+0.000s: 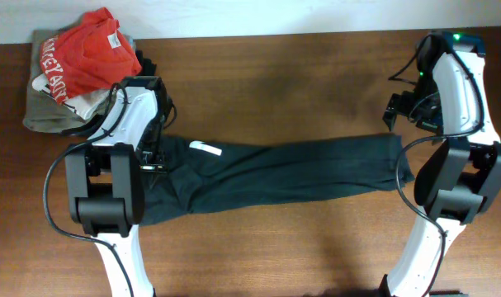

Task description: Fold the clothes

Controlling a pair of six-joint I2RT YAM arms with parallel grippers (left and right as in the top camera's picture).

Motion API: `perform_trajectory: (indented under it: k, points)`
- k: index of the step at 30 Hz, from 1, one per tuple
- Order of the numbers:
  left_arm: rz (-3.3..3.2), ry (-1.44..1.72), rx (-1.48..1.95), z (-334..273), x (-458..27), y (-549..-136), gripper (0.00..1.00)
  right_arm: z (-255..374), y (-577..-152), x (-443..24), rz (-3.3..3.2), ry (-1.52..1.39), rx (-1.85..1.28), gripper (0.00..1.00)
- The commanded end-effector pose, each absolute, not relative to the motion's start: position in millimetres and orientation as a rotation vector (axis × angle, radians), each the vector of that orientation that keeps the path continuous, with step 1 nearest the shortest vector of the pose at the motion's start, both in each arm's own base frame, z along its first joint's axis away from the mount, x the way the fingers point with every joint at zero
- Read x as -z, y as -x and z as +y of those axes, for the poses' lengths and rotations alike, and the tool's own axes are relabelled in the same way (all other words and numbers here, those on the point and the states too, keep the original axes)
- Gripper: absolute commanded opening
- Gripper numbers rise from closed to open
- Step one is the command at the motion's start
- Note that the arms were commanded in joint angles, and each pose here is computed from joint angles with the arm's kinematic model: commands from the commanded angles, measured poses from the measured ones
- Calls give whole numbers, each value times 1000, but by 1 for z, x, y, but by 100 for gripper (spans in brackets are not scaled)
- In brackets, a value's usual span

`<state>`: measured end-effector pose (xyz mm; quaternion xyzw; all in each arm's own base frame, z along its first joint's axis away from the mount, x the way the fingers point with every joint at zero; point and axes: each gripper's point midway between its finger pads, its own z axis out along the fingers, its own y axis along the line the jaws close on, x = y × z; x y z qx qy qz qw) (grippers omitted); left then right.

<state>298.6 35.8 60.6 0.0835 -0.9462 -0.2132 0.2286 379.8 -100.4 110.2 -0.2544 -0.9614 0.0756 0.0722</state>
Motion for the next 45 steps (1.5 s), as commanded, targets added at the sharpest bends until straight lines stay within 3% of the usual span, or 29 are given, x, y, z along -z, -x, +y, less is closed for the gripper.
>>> perform_trajectory:
  k: [1, 5, 9, 10, 12, 13, 16, 17, 19, 21, 24, 28, 38, 41, 45]
  points:
    - [-2736, -358, 681, 49, -98, -324, 68, -86, -384, -121, -2946, 681, -223, 98]
    - [-2979, -355, 506, 24, -143, -347, 67, -81, -390, -120, -2969, 672, -210, 98]
    - [-3162, -20, 51, -48, -155, -366, 53, -73, -395, -119, -2985, 680, -134, 98]
    - [-3162, 37, 20, -60, -152, -367, 45, -73, -395, -119, -2984, 680, -133, 98]
    - [-3136, 69, 23, -68, -139, -364, 19, -73, -394, -119, -2981, 679, -135, 98]
    - [-3105, 80, 32, -70, -126, -359, 1, -73, -394, -119, -2982, 666, -134, 98]
    - [-3028, 58, 50, -62, -91, -345, 0, -72, -391, -119, -2974, 659, -130, 89]
    - [-3009, 45, 54, -59, -82, -340, 0, -72, -391, -119, -2971, 658, -127, 81]
    - [-2968, -16, 59, -44, -61, -329, 0, -66, -389, -119, -2968, 618, -94, 51]
    - [-2952, -66, 57, -32, -48, -323, 0, -55, -388, -119, -2970, 554, -28, 32]
    - [-2933, -145, 51, -13, -32, -316, 0, -42, -387, -116, -2964, 494, 13, 14]
    - [-2928, -236, 35, 12, -21, -313, 0, -26, -379, -96, -2930, 430, 4, 4]
    - [-2988, -520, -15, 43, -23, -333, 0, -17, -373, -53, -2914, 399, -1, 4]
    - [-3011, -588, -24, 53, -39, -338, 0, -17, -373, -52, -2916, 399, -1, 4]
    - [-3184, -511, -111, 37, -94, -353, 0, -17, -374, -52, -2918, 400, 1, 4]
